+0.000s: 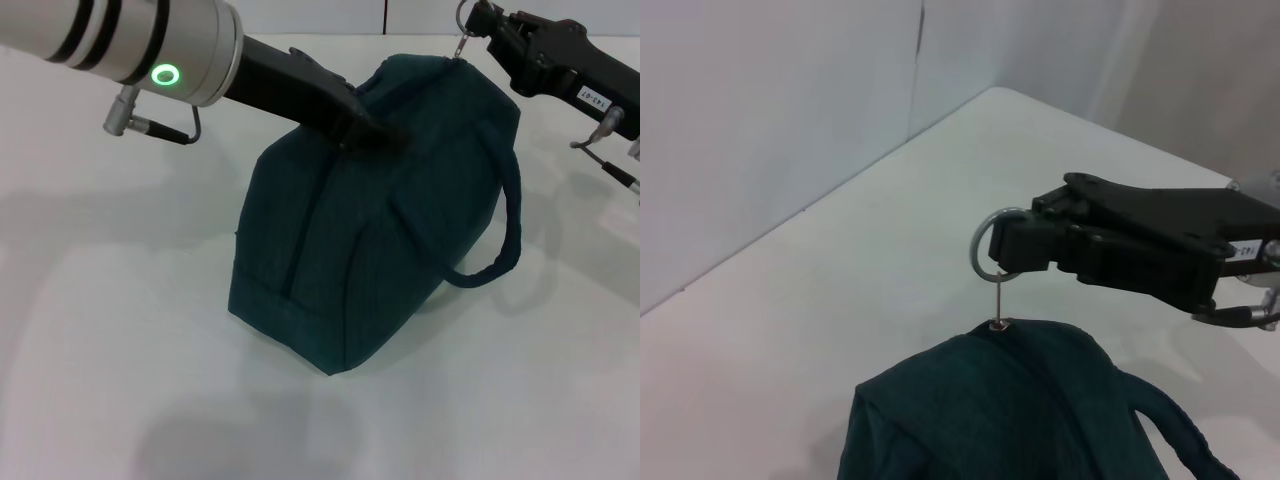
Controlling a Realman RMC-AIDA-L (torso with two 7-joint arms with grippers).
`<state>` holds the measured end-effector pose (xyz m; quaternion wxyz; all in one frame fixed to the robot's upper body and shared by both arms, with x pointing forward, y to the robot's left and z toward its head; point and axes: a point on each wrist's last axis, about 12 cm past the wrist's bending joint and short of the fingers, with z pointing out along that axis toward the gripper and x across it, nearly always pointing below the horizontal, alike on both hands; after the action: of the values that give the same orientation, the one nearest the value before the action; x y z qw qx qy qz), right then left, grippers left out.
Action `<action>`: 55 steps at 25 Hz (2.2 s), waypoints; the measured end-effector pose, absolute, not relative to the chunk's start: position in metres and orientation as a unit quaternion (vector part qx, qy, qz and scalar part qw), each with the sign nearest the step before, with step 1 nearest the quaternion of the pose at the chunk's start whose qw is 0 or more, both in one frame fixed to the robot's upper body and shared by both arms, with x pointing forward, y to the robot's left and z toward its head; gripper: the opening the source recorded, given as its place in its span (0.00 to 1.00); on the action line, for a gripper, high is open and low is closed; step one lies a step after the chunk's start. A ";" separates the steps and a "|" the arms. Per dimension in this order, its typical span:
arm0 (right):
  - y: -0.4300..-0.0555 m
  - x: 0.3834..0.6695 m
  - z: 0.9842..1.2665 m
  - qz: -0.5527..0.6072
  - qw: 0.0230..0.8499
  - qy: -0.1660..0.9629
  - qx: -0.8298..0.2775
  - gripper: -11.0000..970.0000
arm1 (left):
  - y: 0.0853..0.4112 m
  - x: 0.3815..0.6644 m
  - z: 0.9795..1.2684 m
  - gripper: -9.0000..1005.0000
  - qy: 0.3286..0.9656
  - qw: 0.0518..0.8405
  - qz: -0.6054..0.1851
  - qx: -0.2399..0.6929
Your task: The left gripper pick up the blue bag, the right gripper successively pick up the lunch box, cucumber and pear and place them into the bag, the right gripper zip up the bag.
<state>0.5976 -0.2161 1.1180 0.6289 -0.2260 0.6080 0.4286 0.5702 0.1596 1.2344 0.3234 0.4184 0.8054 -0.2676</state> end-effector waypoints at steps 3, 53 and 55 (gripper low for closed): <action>-0.216 0.597 1.118 0.428 0.629 0.608 -0.225 0.01 | 0.159 0.570 1.235 0.58 0.804 0.324 -0.267 0.421; -0.257 0.584 1.078 0.391 0.607 0.684 -0.102 0.13 | 0.166 0.564 1.230 0.05 0.735 0.374 -0.344 0.449; -0.259 0.582 1.077 0.390 0.608 0.685 -0.098 0.21 | 0.166 0.564 1.230 0.05 0.735 0.374 -0.345 0.449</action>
<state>0.5816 -0.2590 1.0770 0.6075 -0.0979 0.6848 0.3903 0.5636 0.1658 1.2303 0.3739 0.4488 0.7346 -0.3451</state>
